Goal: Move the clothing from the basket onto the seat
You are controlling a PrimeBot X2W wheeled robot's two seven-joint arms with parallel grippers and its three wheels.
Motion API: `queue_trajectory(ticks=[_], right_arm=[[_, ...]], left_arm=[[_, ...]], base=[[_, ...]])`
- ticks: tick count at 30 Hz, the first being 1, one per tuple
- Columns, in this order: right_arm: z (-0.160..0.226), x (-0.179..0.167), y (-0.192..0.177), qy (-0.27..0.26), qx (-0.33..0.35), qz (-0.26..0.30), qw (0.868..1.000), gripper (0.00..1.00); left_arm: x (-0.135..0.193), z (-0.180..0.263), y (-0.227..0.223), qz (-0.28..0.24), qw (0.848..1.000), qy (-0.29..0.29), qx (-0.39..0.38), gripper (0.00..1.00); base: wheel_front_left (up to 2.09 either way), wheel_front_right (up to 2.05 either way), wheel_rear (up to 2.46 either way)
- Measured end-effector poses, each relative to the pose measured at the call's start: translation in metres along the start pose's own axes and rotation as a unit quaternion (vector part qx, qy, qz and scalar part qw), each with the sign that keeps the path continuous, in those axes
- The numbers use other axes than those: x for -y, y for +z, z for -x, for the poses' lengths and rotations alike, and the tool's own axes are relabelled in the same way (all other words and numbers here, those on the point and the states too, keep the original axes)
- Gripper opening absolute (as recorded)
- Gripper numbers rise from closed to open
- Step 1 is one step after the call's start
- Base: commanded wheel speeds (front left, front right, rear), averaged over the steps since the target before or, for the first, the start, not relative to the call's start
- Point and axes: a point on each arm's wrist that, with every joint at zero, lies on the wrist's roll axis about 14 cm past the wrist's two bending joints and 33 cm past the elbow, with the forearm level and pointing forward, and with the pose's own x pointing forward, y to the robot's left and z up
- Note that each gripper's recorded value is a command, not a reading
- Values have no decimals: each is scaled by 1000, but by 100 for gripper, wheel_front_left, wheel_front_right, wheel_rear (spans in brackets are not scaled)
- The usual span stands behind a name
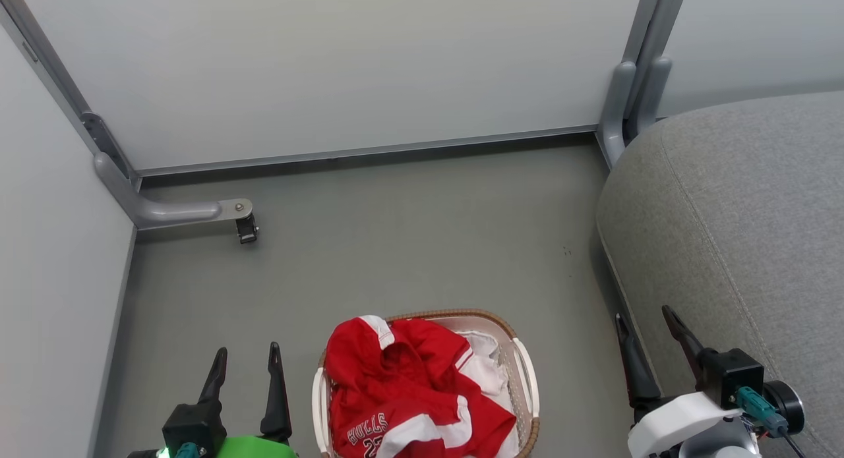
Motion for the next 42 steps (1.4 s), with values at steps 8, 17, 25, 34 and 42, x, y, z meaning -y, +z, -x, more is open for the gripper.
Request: queue_trajectory(ticks=[8,17,25,34,42], right_arm=[[-2,3,0,-4,0,0,1000,100],[-27,12,6,-10,13,5,1000,100],[-73,21,10,-11,33,17,999,100],[-117,42,-17,-27,26,15,999,100],[-126,66,-62,-53,-16,11,998,100]], left_arm=[[0,-2,-4,1,1000,-1,-6,100],[12,-42,11,-41,998,-43,14,100],[33,-105,-2,-79,991,-105,-3,100],[66,-109,-147,-88,954,-202,-203,100],[88,-66,-244,-90,892,-267,-355,100]], base=[[0,0,0],[0,0,0],[0,0,0],[0,0,0],[0,0,0]])
